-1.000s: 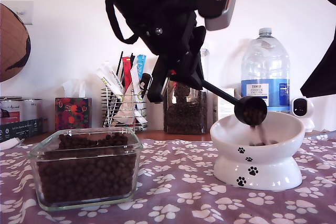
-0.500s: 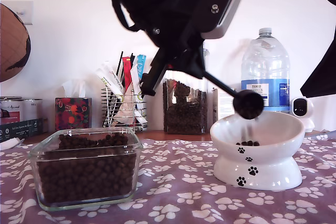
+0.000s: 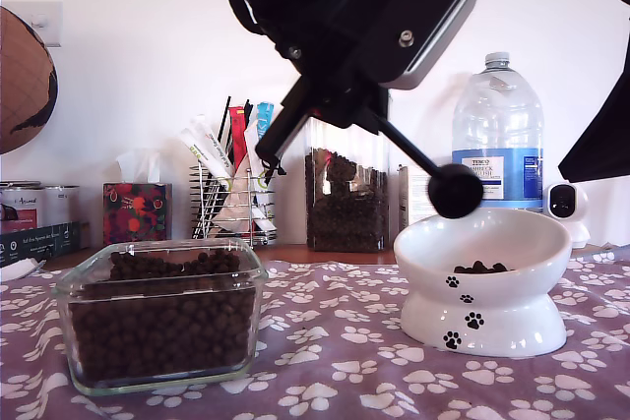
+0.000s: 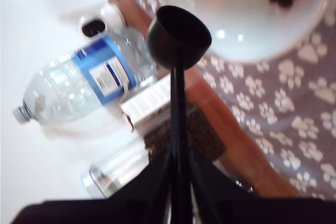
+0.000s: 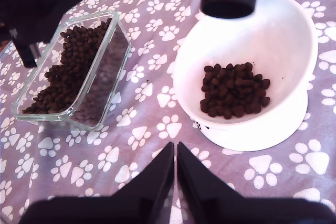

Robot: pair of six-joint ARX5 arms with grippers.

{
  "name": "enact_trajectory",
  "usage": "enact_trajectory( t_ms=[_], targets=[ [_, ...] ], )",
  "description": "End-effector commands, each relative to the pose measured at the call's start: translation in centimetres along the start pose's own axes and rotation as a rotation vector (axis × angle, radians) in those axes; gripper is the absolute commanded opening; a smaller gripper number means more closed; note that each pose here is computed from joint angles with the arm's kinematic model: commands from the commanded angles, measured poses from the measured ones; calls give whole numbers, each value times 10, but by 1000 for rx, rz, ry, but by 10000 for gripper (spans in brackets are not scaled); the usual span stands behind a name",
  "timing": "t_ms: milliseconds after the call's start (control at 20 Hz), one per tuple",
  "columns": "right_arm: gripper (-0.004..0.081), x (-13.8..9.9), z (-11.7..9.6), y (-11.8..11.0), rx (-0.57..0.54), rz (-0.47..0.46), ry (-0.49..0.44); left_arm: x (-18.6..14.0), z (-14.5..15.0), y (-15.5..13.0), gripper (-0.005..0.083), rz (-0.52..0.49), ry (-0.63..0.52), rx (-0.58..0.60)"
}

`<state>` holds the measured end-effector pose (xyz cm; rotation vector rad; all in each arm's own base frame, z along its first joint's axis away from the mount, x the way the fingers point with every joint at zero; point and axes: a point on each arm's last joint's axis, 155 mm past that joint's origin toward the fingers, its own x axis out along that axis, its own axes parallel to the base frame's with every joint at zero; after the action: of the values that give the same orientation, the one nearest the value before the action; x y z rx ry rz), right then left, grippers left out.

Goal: Measure one spoon of cat food and pour it into the food bowl

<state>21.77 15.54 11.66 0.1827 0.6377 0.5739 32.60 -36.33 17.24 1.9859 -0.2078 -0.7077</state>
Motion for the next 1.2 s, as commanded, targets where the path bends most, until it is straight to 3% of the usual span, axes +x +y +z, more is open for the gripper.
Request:
enact_trajectory(
  t_ms=[0,250,350,550,850,1150],
  targets=[
    [-13,-1,6,2,-1,7,-13,-2,-1,11,-23,35,10,-12],
    [-13,-1,7,2,-13,4,-16,-3,-2,26,-23,94,20,-58],
    [-13,-1,12,2,-78,0,-36,-4,-4,27,-23,98,27,-111],
    [-13,-2,26,7,-156,16,-95,-5,-2,20,-23,73,25,-311],
    [-13,-3,31,9,-204,19,-115,-14,29,-15,-23,-99,-71,-555],
    [-13,-3,31,9,-209,19,-117,-43,37,-2,-23,-183,-202,-973]
  ],
)
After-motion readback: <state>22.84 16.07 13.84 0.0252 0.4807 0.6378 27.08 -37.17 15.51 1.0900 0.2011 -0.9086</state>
